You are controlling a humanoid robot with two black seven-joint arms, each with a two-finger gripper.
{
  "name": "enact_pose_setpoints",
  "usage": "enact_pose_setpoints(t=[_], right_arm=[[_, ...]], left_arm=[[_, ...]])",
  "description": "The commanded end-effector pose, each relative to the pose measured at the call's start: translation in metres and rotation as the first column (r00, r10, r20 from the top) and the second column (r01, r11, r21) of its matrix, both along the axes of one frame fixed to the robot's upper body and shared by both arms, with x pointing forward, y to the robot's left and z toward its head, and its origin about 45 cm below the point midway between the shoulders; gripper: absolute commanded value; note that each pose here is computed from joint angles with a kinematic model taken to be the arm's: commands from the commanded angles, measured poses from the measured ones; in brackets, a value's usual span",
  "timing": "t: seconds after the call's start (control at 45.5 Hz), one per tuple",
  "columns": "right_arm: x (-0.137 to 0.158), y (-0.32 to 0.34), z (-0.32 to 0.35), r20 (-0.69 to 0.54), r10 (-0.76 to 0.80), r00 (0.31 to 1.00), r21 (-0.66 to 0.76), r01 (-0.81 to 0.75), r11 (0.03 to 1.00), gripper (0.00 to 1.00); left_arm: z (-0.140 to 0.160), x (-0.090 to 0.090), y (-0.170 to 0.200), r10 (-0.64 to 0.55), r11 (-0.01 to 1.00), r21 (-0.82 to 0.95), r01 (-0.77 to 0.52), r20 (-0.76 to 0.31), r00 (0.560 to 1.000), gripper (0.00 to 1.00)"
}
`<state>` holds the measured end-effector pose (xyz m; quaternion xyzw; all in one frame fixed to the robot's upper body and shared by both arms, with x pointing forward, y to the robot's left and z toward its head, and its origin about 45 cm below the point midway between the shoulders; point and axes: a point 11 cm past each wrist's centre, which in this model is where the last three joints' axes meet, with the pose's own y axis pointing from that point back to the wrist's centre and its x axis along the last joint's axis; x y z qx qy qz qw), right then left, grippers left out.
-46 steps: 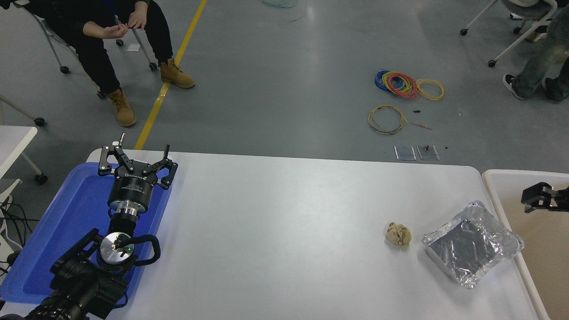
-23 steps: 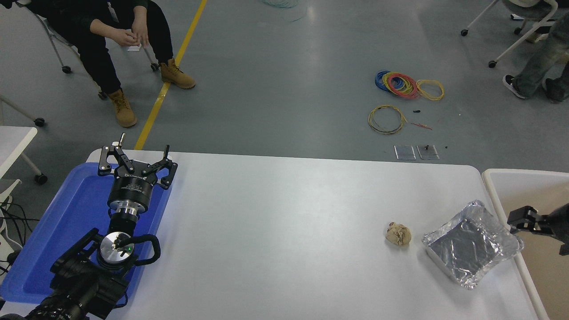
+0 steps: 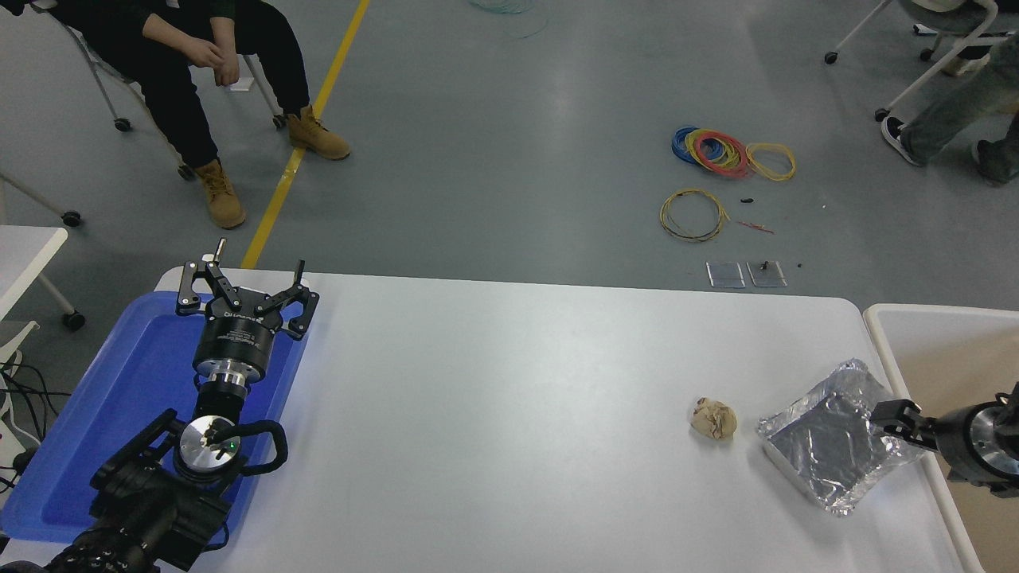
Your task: Pick up foil plate and place in dustbin
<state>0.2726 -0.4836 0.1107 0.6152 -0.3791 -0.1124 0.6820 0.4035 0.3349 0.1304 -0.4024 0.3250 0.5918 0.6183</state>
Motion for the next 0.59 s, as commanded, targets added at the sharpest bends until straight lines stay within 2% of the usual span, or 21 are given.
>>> enact_pose_setpoints(t=[0.0,0.33,0.571], right_arm=[[-0.009,-0.005,-0.011,0.036,-0.09,0.995,-0.022,0.091,0.996,1.0],[-0.004,0.007,-0.037,0.116,-0.096,0.989,-0.043,0.101,0.994,0.99],[-0.009,0.012,-0.047,0.109,-0.067,0.992,-0.052,0.073,0.996,0.95]], left_arm=[[0.0,0.0,0.0,0.0,1.0,-0.001,0.0,0.001,1.0,1.0],[0.0,0.0,0.0,0.0,1.0,-0.001,0.0,0.001,1.0,1.0],[0.0,0.0,0.0,0.0,1.0,-0.001,0.0,0.001,1.0,1.0]])
